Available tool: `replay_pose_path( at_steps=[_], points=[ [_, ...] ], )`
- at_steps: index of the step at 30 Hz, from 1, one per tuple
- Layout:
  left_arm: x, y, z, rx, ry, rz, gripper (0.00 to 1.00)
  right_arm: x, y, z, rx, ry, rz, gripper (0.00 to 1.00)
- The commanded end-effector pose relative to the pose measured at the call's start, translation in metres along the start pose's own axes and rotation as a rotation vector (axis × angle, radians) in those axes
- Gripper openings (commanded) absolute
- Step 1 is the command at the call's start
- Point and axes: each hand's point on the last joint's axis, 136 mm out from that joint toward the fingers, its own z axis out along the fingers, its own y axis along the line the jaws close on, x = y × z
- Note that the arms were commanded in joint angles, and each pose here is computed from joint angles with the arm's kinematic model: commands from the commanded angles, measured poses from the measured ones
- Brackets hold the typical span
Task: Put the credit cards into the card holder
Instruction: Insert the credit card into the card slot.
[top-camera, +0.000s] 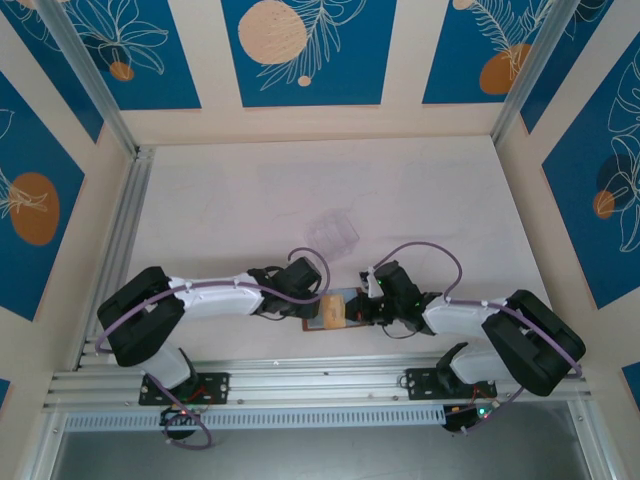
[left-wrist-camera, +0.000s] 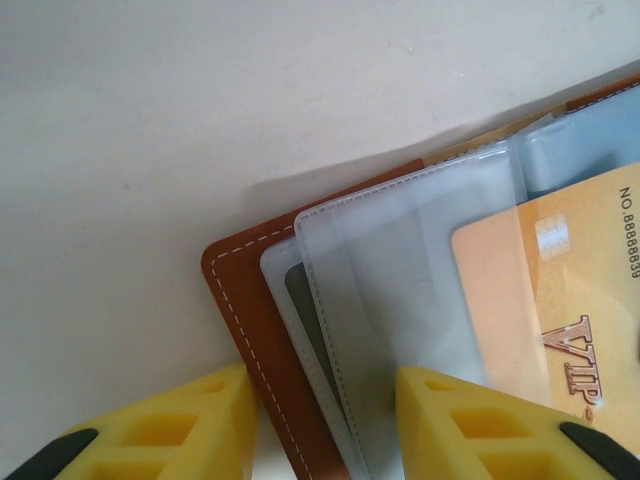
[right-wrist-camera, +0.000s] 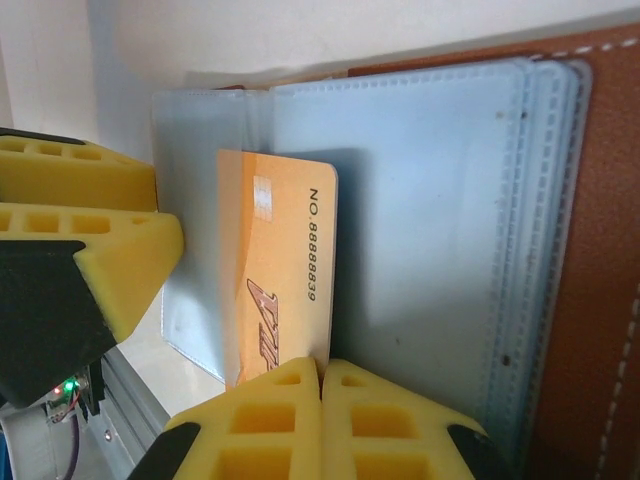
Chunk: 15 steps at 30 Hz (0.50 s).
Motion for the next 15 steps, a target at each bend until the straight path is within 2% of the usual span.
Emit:
replay_pose_path(
  at_steps=[1,15],
  points=[
    [0.036,0.023,0.010,-0.091,0.122,0.020,0.38,0.012,-0.020,0.000,0.081,0.011,0.033,0.00],
    [0.038,0.024,0.010,-0.081,0.118,0.021,0.39,-0.020,-0.006,0.000,0.109,-0.079,0.020,0.00]
  ],
)
